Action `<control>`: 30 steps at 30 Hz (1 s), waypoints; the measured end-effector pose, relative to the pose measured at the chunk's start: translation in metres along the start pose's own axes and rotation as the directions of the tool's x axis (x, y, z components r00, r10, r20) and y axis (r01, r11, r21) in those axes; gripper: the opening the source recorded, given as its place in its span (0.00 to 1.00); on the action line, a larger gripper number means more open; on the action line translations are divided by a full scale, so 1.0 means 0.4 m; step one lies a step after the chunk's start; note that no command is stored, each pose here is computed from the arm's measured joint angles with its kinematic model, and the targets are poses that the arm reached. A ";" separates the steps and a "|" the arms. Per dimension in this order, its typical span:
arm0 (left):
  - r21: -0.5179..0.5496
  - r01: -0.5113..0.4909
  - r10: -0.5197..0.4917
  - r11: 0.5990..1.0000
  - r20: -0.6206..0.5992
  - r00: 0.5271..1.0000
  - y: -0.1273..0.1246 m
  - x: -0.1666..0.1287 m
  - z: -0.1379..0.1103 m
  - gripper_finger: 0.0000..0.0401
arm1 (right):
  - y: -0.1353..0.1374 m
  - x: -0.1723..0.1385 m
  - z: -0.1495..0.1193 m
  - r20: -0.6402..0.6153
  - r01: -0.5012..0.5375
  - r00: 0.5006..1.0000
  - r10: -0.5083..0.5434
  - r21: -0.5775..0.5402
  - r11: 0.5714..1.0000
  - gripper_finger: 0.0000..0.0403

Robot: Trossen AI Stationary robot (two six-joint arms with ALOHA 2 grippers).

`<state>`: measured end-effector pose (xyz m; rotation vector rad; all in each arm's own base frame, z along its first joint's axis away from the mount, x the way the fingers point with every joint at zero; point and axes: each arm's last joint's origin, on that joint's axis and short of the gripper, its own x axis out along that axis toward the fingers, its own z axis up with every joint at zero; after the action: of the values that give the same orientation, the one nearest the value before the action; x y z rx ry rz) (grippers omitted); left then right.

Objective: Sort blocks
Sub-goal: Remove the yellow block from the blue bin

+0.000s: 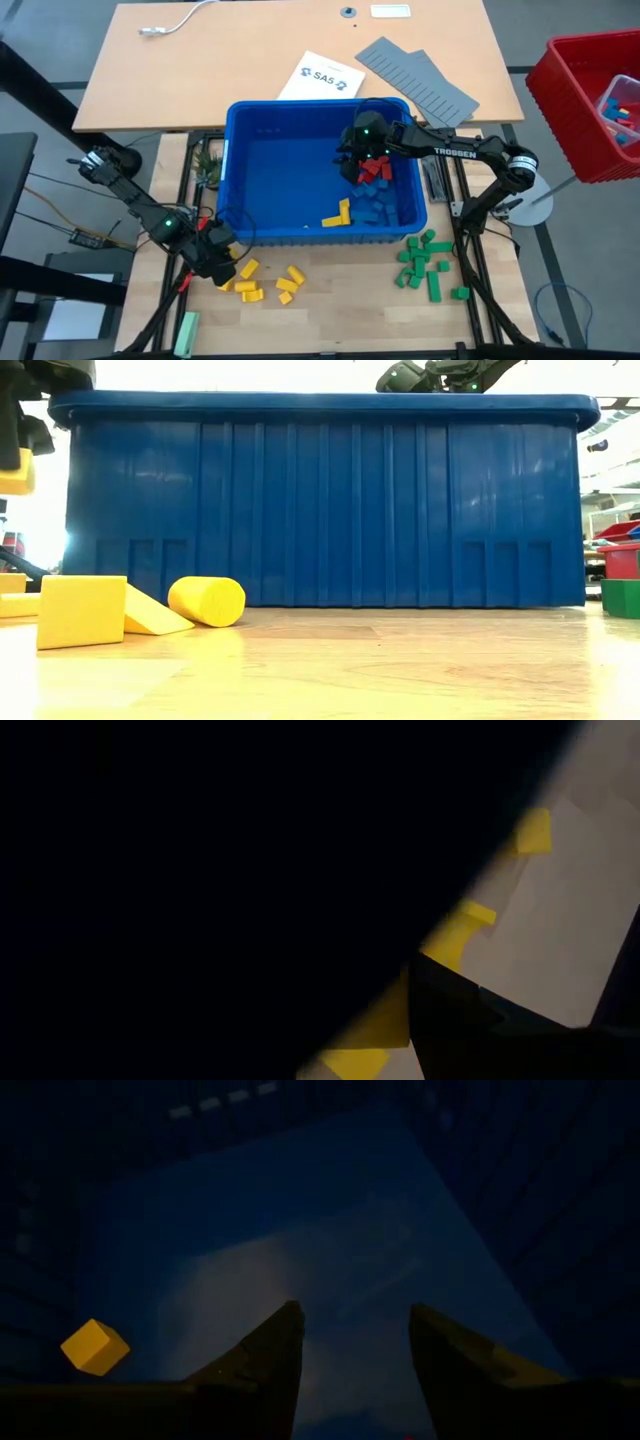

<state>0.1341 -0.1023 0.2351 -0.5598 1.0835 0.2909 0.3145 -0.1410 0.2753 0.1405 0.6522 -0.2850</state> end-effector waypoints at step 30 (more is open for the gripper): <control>-0.020 0.238 -0.238 0.971 -0.038 0.970 -0.079 -0.222 0.081 0.56 | 0.000 0.000 0.000 -0.001 0.000 1.000 0.000 -0.001 1.000 0.42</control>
<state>0.1339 -0.1064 0.3347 -0.7054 1.0411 0.0785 0.3144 -0.1410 0.2751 0.1400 0.6534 -0.2846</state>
